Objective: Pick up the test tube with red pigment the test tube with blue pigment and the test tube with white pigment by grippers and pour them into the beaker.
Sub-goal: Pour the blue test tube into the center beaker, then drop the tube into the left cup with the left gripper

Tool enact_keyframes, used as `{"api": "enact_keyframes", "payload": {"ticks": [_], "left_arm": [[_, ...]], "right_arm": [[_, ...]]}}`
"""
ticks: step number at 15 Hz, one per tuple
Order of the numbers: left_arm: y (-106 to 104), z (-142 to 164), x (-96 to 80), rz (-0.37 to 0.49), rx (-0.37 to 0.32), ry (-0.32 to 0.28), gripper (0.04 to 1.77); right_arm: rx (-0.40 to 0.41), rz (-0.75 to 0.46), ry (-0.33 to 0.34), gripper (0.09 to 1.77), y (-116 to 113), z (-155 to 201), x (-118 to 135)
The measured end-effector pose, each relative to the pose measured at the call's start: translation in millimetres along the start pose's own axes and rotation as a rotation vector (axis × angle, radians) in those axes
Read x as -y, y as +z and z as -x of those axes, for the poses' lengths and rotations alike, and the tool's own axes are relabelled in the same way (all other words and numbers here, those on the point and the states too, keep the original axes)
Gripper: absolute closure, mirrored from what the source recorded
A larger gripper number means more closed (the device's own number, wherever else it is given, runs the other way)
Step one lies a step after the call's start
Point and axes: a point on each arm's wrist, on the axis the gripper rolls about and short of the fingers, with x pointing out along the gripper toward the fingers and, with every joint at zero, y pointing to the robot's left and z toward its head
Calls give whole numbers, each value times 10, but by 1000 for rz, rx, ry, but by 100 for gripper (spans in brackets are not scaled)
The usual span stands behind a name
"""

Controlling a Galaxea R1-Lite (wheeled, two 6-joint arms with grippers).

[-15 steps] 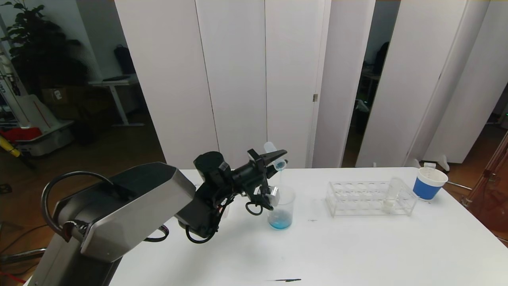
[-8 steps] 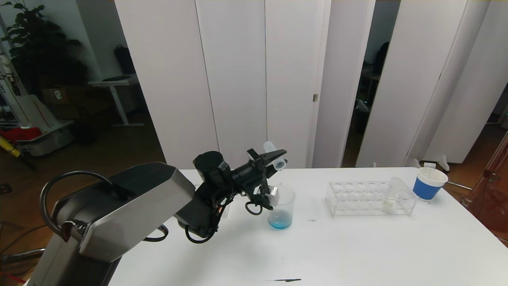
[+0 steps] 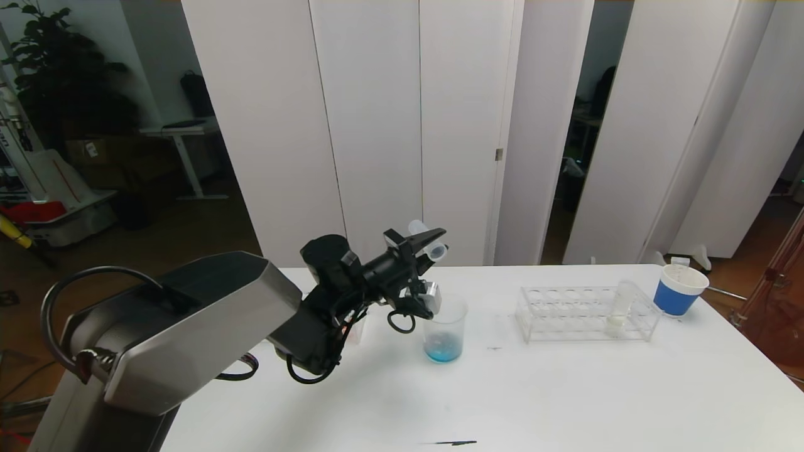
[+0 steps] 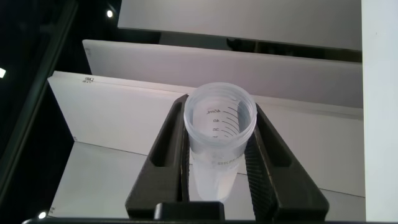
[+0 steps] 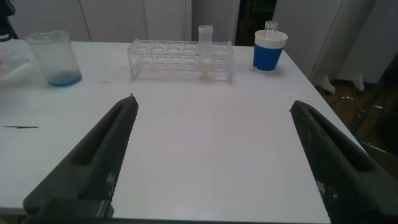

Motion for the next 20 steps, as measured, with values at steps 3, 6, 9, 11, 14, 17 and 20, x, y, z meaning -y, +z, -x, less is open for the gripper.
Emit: {"api": "enact_keyframes", "payload": {"ticks": [3,6,9,11,14,17,20], "left_arm": [[28,15,-118,129,-13,-46,121],[30,72,-288,400,-61,-131,121],[57,139,-530,666,-148,-137,121],[88,177,-704,845,-213,-114,121],[177,235,-920,1190,-301,-88,121],[198,362,-1025,1398,-645,22,121],[234,469,-1146,1474,-861,199,121]], "right_arm": [[0,0,0,11,0,0,0],[0,0,0,11,0,0,0],[0,0,0,11,0,0,0],[0,0,0,11,0,0,0],[0,0,0,11,0,0,0],[0,0,0,11,0,0,0],[0,0,0,11,0,0,0]]}}
